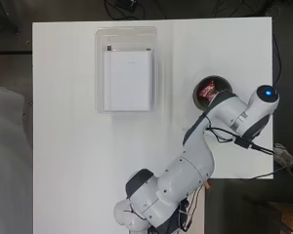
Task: Teleoperate dual arm-hand system to remove items from a box
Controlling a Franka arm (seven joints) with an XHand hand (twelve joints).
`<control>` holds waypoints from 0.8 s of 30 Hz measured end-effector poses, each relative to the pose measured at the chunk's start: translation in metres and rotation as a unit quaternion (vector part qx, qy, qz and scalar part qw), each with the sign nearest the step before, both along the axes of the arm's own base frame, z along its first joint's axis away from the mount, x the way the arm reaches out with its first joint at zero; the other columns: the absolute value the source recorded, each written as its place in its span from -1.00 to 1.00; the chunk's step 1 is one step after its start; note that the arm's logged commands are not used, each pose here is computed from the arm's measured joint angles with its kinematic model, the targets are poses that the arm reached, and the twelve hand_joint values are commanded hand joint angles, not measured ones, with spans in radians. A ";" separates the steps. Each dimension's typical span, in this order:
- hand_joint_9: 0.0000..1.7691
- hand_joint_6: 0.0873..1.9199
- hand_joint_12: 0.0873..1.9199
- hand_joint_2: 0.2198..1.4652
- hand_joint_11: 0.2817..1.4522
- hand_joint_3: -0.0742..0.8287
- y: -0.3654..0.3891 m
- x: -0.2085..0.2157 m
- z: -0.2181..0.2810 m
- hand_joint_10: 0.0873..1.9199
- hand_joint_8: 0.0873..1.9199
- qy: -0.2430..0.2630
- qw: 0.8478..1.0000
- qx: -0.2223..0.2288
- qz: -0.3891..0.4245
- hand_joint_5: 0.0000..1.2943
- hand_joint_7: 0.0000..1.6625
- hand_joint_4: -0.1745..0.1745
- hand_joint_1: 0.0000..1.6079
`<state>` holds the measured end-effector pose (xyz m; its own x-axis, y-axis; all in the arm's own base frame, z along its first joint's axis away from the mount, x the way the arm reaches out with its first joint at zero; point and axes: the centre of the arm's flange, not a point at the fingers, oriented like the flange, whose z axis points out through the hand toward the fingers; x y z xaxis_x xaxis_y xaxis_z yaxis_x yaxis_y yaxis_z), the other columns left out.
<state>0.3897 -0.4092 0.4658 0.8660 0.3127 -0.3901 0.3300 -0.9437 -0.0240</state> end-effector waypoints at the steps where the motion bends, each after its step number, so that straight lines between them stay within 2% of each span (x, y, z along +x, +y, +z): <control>1: -0.72 -1.00 -1.00 -0.23 -0.76 -0.79 -0.005 -0.003 -0.003 -1.00 -1.00 -0.007 1.000 0.005 -0.005 -1.00 -0.88 0.13 -1.00; 3: -0.73 -1.00 -1.00 -0.21 -0.78 -0.79 0.006 0.012 -0.005 -1.00 -1.00 -0.025 0.999 0.015 0.013 -1.00 -0.88 0.14 -1.00; 6: -0.63 -1.00 -1.00 -0.12 -0.74 -0.80 0.069 0.071 -0.004 -1.00 -1.00 -0.055 0.993 0.037 0.095 -0.94 -0.77 0.11 -1.00; 10: -0.55 -1.00 -1.00 -0.06 -0.71 -0.82 0.185 0.131 0.022 -1.00 -1.00 -0.085 0.970 0.045 0.222 -0.82 -0.67 0.09 -1.00; 14: -0.44 -1.00 -1.00 0.00 -0.65 -0.82 0.208 0.130 0.058 -1.00 -1.00 -0.123 0.959 0.063 0.248 -0.70 -0.53 0.09 -1.00; 16: -0.48 -1.00 -1.00 0.03 -0.64 -0.81 0.212 0.124 0.091 -1.00 -1.00 -0.156 0.952 0.080 0.251 -0.78 -0.63 0.08 -1.00; 19: -0.38 -1.00 -1.00 0.06 -0.60 -0.83 0.228 0.126 0.130 -1.00 -1.00 -0.196 0.941 0.100 0.258 -0.72 -0.51 0.13 -1.00; 24: -0.42 -1.00 -1.00 0.05 -0.58 -0.84 0.253 0.123 0.157 -1.00 -1.00 -0.198 0.930 0.089 0.295 -0.75 -0.58 0.13 -1.00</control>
